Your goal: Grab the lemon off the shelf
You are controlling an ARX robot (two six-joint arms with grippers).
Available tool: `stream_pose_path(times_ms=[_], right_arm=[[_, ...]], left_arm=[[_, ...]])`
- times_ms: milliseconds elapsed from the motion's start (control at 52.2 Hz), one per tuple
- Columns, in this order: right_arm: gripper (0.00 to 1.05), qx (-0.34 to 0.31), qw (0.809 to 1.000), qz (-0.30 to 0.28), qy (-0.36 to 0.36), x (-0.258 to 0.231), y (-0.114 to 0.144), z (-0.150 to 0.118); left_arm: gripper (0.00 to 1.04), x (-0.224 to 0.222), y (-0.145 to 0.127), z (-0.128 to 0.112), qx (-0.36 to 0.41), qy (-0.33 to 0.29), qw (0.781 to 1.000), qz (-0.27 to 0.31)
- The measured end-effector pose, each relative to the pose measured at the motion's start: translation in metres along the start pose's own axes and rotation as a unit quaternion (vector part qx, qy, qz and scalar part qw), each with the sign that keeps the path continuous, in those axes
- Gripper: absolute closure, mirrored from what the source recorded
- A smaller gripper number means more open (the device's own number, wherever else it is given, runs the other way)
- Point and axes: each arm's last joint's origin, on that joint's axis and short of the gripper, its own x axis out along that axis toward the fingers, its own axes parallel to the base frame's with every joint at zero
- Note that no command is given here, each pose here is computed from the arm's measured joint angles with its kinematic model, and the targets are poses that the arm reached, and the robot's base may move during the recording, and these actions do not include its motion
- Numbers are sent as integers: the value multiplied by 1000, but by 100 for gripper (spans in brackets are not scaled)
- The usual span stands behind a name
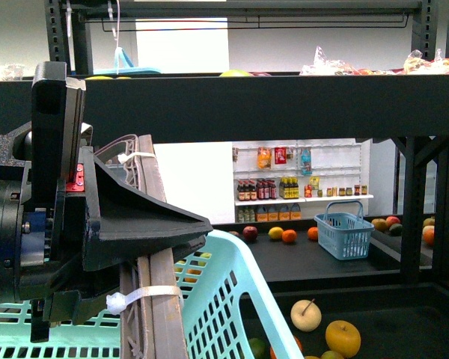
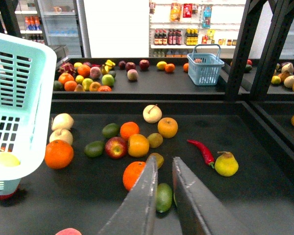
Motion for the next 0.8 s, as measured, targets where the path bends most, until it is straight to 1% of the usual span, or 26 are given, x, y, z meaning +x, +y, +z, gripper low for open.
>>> stream_pose_path(times_ms=[57,115,192,230,307,326,422,479,498,575,632,709,805], right_arm=[[70,0,1000,0,0,0,0,0],[56,0,1000,0,0,0,0,0],[46,0,1000,0,0,0,0,0],[37,0,1000,0,0,0,0,0],[23,0,1000,0,0,0,0,0],[21,0,1000,0,0,0,0,0],[6,0,1000,0,0,0,0,0],[7,0,1000,0,0,0,0,0],[8,0,1000,0,0,0,0,0],[7,0,1000,1,0,0,0,0],[7,0,1000,0,0,0,0,0],[7,0,1000,0,0,0,0,0],[7,0,1000,0,0,0,0,0]], left_arm=[[95,0,0,0,0,0,1000,0],[95,0,0,0,0,0,1000,0],[95,0,0,0,0,0,1000,0],[95,0,0,0,0,0,1000,0],[95,0,0,0,0,0,1000,0],[95,0,0,0,0,0,1000,0],[95,0,0,0,0,0,1000,0],[95,0,0,0,-2,-3,1000,3],[95,1,0,-1,-8,-10,1000,14],[95,2,2,1,-31,-58,996,60],[95,1,4,3,-52,-87,992,82],[95,-4,6,8,-72,-118,986,94],[95,-11,9,16,-79,-162,979,100]])
